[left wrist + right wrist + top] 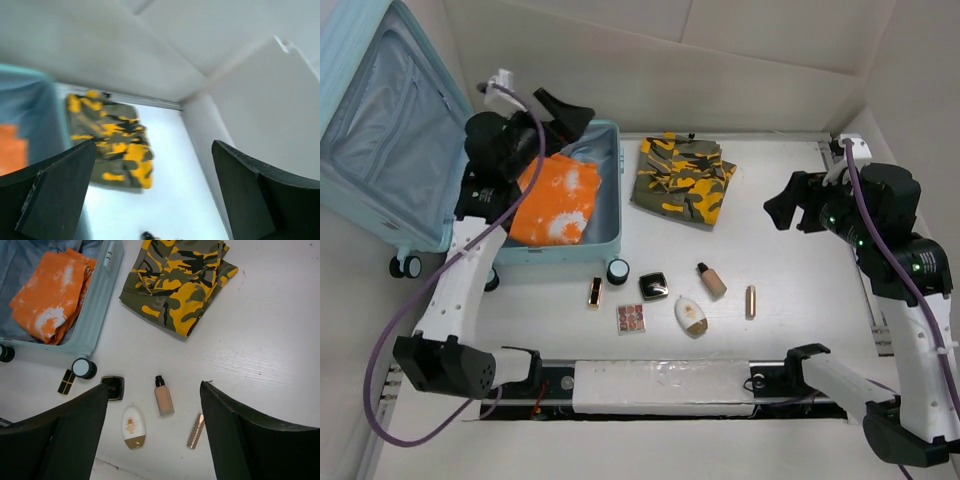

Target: Pack the luggage

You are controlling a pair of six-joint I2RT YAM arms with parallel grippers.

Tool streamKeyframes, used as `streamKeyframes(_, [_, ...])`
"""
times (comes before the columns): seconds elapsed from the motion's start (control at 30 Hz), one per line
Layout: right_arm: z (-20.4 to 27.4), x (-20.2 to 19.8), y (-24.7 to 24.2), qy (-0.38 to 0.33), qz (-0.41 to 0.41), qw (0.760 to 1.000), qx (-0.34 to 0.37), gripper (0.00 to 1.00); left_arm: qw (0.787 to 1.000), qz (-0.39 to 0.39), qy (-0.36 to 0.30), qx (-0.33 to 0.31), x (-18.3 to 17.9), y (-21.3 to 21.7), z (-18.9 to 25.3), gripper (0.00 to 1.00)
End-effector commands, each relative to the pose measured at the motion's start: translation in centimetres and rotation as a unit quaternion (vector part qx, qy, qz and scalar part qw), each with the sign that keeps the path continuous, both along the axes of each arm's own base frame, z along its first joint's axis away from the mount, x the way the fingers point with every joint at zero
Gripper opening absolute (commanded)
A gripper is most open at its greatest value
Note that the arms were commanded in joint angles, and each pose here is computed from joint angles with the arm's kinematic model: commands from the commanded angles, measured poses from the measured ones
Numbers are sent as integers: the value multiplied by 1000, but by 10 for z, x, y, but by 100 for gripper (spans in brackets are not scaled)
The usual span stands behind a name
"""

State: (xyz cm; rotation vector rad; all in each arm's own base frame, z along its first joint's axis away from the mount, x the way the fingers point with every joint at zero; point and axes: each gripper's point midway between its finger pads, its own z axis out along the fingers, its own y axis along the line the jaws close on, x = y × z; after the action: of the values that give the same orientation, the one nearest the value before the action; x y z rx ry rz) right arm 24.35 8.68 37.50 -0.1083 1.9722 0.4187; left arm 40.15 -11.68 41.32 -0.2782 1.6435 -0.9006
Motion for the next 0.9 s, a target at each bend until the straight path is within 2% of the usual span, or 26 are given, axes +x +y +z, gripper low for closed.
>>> streamKeyframes(0.0, [17, 0, -2, -33, -4, 999, -1, 79, 996, -42, 65, 42, 8, -59, -49, 95])
streamKeyframes(0.03, [19, -2, -6, -40, -13, 999, -2, 76, 996, -48, 62, 45, 9, -77, -50, 82])
streamKeyframes(0.07, [17, -3, -8, -35, -18, 999, -5, 67, 994, -60, 74, 46, 7, -95, -60, 32])
streamKeyframes(0.1, [19, -5, -8, -40, -18, 999, -4, 61, 993, -72, 84, 44, 4, -114, -66, 21])
streamKeyframes(0.13, [23, -10, -9, -46, -20, 999, 2, 55, 988, -101, 109, 47, -3, -153, -86, 16])
streamKeyframes(0.17, [21, -12, -8, -43, -23, 999, 9, 50, 985, -105, 130, 50, -5, -169, -99, 10])
streamKeyframes(0.2, [18, -15, -9, -43, -23, 999, 9, 35, 982, -110, 144, 48, -7, -185, -109, 7])
streamKeyframes(0.27, [14, -17, -9, -36, -26, 999, 18, 32, 971, -136, 188, 52, -11, -224, -149, 5])
streamKeyframes(0.33, [12, -25, -6, -37, -16, 999, 21, 37, 967, -127, 222, 16, -6, -239, -166, 5])
streamKeyframes(0.37, [7, -27, -3, -25, -10, 999, 25, 41, 960, -133, 245, 10, -5, -250, -189, 10])
streamKeyframes(0.4, [9, -31, 0, -28, 0, 999, 30, 47, 960, -130, 249, -6, -1, -254, -192, 20])
streamKeyframes(0.43, [5, -31, 2, -21, 3, 999, 34, 59, 957, -112, 266, -20, 4, -254, -200, 31])
streamKeyframes(0.5, [2, -35, 3, -17, 9, 999, 36, 67, 954, -85, 288, -25, 11, -253, -223, 53])
streamKeyframes(0.57, [-3, -41, 2, -14, 9, 999, 35, 73, 951, -63, 301, -31, 14, -255, -236, 62])
streamKeyframes(0.63, [-1, -44, 1, -20, 9, 999, 36, 75, 947, -20, 320, -24, 20, -244, -251, 69])
streamKeyframes(0.87, [-11, -49, 2, -4, 14, 999, 35, 77, 915, 63, 394, -53, 26, -235, -305, 70])
